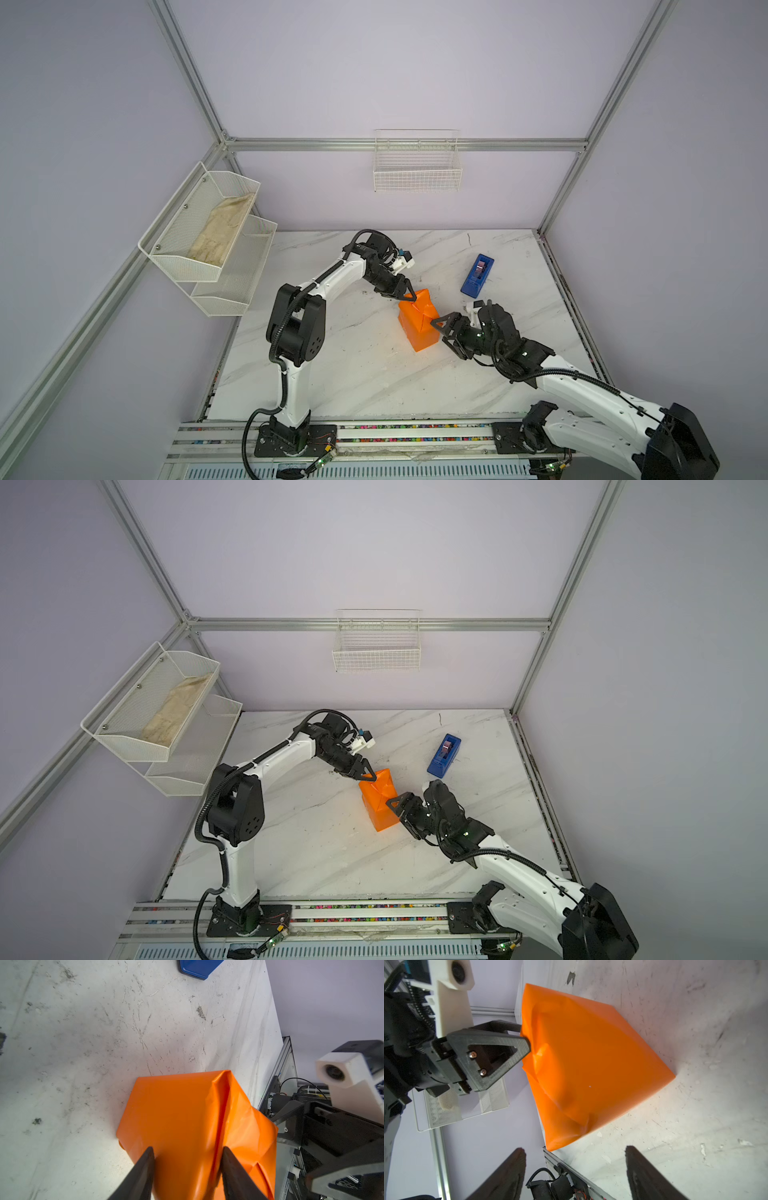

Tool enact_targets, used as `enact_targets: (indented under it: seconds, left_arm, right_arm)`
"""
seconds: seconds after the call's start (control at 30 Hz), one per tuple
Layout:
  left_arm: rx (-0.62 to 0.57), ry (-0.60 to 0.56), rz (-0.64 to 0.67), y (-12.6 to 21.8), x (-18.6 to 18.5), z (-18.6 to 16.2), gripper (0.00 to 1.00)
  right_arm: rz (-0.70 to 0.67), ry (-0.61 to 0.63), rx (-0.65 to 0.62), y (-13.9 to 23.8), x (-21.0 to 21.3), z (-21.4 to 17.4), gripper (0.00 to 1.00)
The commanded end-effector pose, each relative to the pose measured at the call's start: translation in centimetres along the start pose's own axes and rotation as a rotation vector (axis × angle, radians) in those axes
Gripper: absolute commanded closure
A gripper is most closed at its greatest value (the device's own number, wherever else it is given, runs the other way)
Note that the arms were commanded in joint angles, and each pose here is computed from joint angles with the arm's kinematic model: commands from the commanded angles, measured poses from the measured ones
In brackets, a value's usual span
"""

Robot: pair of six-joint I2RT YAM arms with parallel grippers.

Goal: Wrap the gift box in paper

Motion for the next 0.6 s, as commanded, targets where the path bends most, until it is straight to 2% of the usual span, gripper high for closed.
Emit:
enact_targets:
  seconds: [0.0,0.27,0.57]
  left_arm:
    - [0.049,0.050,0.034,-0.2,0.9,-1.6,0.50]
    - [0.034,0.078,0.037,0.6,0.5,-2.7,0.51]
    - [-0.004,0.158,0.013,0.7,0.1,-3.9,0.51]
  right_arm:
    - [0.128,-0.038,-0.037,-0.6,2.1,0.8,0.24]
    - [-0.022,-0.013,-0.041,-2.9,0.2,2.0,0.46]
    - [-0.133,0.070,-0.047,-3.7,-1.6,5.3,0.50]
Point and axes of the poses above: each gripper's point midway between its finger pads, its own y axis back along the fingers, its own x axis along the line the jaws close on, z = x × y, the point moved 10 cm from there along y, back along the fingers, and after that the axes turned 13 degrees about y, right-handed, at the moved point
